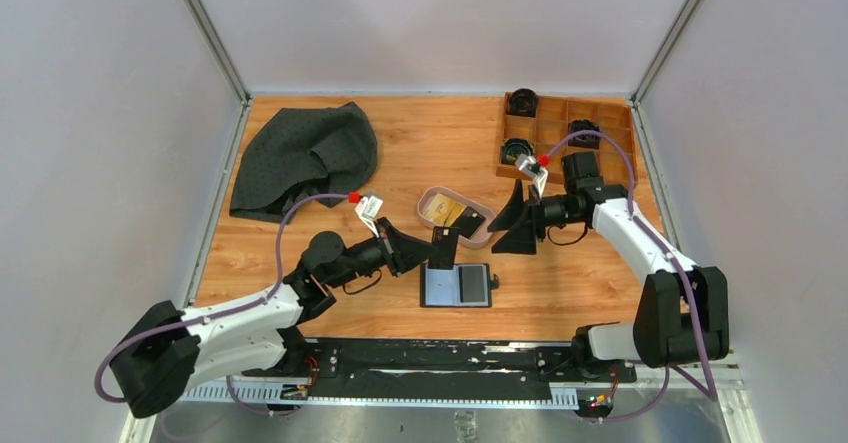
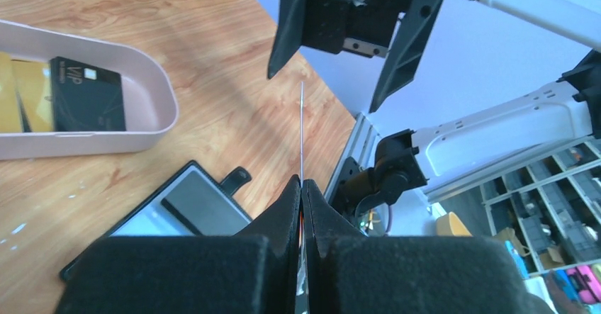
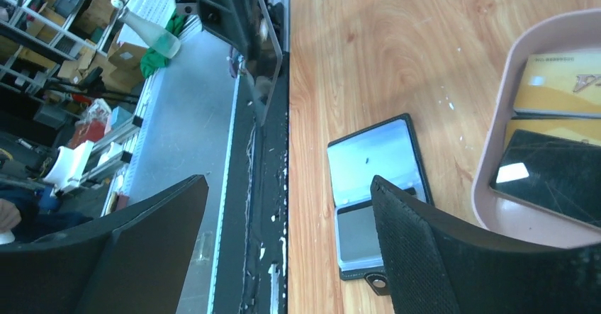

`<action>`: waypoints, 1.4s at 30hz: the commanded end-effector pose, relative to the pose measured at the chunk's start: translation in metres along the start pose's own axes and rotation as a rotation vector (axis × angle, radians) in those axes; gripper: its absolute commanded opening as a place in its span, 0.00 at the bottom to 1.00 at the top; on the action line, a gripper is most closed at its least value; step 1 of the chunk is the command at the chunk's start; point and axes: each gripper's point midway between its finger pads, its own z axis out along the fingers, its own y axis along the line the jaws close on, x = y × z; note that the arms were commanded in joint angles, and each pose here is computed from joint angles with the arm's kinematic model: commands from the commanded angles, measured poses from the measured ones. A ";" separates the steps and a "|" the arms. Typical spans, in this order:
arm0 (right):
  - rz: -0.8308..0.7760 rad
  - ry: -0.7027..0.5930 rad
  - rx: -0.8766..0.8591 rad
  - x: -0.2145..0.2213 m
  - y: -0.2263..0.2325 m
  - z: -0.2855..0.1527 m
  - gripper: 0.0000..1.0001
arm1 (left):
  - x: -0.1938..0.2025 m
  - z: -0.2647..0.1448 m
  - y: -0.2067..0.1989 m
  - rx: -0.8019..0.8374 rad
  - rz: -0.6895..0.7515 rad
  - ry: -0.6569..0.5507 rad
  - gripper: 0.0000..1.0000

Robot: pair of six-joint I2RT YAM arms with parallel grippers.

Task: Put the credit cards into the card holder
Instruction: Pick up the credit card from the storage box.

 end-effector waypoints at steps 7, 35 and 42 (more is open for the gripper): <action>0.084 0.024 -0.007 0.002 -0.006 0.020 0.71 | 0.002 0.034 -0.020 0.109 -0.049 -0.049 0.00; -0.147 0.070 -0.020 0.001 0.010 0.023 0.00 | -0.004 0.008 0.038 -0.210 0.258 0.030 0.85; -0.210 0.111 0.145 -0.004 -0.008 0.003 0.00 | -0.009 -0.008 0.072 -0.295 0.358 0.125 0.88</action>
